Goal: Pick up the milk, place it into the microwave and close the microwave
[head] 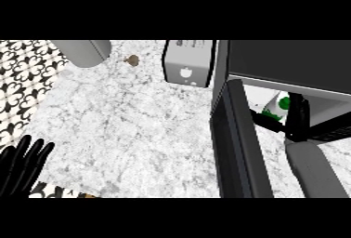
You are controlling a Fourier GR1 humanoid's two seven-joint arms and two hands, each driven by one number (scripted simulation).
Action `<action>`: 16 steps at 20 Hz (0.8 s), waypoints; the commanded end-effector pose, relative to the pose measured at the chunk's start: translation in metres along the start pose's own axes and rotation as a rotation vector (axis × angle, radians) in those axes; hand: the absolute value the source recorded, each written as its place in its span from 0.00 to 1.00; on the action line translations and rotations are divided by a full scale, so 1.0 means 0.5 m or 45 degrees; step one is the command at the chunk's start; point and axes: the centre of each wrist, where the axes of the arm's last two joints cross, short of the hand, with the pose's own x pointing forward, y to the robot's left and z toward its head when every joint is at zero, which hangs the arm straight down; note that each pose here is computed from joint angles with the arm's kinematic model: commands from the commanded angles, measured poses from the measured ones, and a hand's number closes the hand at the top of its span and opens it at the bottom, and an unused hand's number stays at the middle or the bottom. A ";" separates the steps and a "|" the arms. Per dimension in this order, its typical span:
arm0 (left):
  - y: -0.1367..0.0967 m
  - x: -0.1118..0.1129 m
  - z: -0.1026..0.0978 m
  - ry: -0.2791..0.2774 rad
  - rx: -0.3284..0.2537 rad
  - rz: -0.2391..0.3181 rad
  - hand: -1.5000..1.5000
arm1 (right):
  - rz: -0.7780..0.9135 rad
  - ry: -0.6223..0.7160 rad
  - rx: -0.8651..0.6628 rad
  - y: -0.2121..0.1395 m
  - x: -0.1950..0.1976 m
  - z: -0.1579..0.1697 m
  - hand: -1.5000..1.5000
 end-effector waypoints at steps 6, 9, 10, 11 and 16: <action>-0.010 -0.008 -0.020 0.004 -0.044 -0.001 0.00 | -0.248 0.353 0.196 0.102 0.046 -0.178 0.00; -0.026 -0.011 -0.023 0.015 -0.047 0.002 0.00 | -0.272 0.406 0.243 0.124 0.059 -0.204 0.00; -0.021 -0.008 -0.027 0.001 -0.029 0.007 0.00 | -0.286 0.425 0.260 0.121 0.057 -0.217 0.00; -0.028 -0.016 -0.029 -0.002 -0.049 0.008 0.00 | -0.262 0.434 0.269 0.121 0.056 -0.223 0.00; -0.044 -0.016 -0.034 0.000 -0.046 -0.018 0.00 | -0.274 0.458 0.301 0.134 0.062 -0.247 0.00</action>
